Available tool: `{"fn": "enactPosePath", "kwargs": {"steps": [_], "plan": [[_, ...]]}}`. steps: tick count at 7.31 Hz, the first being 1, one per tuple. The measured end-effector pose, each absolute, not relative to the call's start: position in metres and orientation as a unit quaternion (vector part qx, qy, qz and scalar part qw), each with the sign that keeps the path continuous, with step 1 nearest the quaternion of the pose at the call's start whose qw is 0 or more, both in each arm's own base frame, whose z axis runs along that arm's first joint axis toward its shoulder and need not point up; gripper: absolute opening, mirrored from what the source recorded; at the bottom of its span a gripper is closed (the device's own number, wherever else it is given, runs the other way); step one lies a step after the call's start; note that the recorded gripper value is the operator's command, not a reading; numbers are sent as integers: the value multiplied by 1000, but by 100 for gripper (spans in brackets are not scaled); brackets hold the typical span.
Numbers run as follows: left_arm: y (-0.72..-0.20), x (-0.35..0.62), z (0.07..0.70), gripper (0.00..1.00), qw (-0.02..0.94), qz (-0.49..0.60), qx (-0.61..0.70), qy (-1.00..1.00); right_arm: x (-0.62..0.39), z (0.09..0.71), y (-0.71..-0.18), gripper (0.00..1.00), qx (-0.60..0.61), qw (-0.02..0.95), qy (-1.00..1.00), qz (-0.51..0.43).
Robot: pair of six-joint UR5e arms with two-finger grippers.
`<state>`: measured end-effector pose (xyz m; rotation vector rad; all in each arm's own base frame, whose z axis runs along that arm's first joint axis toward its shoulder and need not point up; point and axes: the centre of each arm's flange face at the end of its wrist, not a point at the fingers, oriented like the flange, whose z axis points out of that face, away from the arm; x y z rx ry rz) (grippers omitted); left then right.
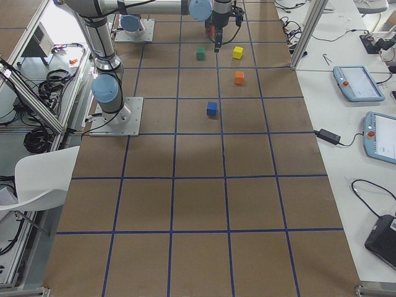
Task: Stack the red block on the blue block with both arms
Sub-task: 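Lift the red cube and carry it toward the table centre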
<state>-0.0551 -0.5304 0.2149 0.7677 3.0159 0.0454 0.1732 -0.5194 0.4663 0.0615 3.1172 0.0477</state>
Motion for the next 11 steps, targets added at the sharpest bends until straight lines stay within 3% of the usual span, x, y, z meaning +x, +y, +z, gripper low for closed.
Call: {"fn": "enactPosePath", "kwargs": {"steps": [3,6,11], "plan": [[-564,-77,282,22,14,7,183,983,174,465,-519,100,21,13,1000,18],[-589,-159,335,22,-8,16,102,995,174,456,-514,100,25,13,999,24],[-563,-304,292,23,-18,31,57,998,173,460,-513,100,22,12,1000,18]]}}
